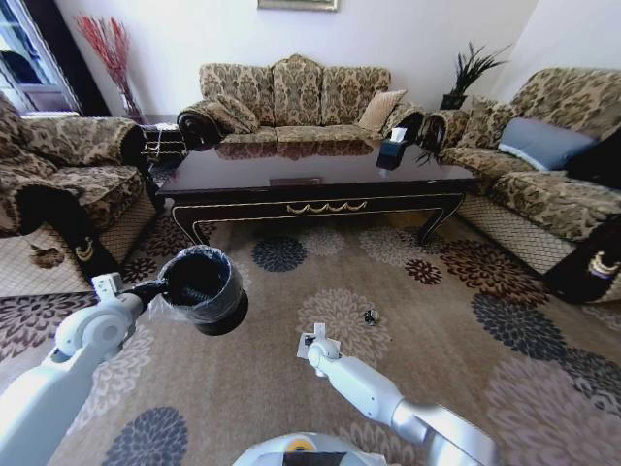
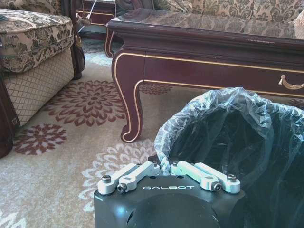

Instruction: Move to the front of the table and pick up the trash from the floor, then place it into the trash bin.

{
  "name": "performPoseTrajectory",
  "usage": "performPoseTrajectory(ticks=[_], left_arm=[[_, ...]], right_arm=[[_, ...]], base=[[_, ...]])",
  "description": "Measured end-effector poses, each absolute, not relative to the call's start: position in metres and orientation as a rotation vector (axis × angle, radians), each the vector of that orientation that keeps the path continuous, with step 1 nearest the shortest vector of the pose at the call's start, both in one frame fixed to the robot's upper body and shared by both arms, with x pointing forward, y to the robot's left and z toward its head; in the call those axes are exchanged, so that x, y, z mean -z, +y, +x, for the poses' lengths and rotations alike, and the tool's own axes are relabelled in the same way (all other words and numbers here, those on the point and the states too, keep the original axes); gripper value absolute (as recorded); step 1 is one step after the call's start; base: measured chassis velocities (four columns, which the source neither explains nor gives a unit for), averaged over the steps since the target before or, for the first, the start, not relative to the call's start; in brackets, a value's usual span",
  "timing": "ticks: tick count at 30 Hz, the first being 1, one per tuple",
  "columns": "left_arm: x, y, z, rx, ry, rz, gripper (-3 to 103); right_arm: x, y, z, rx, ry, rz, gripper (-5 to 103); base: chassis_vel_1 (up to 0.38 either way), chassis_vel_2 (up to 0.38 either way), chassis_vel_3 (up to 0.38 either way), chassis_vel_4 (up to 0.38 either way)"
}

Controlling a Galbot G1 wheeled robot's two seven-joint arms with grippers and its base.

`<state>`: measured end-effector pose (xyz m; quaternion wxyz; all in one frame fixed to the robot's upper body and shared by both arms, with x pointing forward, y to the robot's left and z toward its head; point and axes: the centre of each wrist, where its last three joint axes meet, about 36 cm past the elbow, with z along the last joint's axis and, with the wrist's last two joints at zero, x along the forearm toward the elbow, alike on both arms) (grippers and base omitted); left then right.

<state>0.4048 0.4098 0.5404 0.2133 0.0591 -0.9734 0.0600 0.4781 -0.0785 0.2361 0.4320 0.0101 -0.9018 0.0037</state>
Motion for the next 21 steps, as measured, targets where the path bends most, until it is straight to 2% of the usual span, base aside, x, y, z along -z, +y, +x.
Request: performPoseTrajectory(ticks=[1,2,5,7,16,21], left_arm=[[-0.540,0.410,0.405,-0.167,-2.701,0.164,4],[-0.540,0.410,0.405,-0.167,-2.701,0.164,4],[-0.539,0.409,0.404,-0.165,-2.699,0.163,4],[-0.539,0.409,0.404,-0.165,-2.698,0.162,4],[-0.533,0.404,0.403,-0.165,-2.688,0.149,4],[-0.527,0.402,0.403,-0.175,-2.676,0.140,4]], right_arm=[[-0.237,-0.080,0.478,-0.007,-2.255,0.025,20],[-0.237,-0.080,0.478,-0.007,-2.255,0.025,20],[-0.242,-0.088,0.478,0.013,-2.280,0.019,4],[-0.244,-0.091,0.478,0.022,-2.293,0.019,2],[-0.288,-0.113,0.492,0.198,-2.549,0.092,0],[-0.344,-0.124,0.505,0.355,-2.719,0.207,0]], base=[[0.000,0.000,0.000,0.000],[0.000,0.000,0.000,0.000],[0.000,0.000,0.000,0.000],[0.000,0.000,0.000,0.000],[0.000,0.000,0.000,0.000],[0.000,0.000,0.000,0.000]])
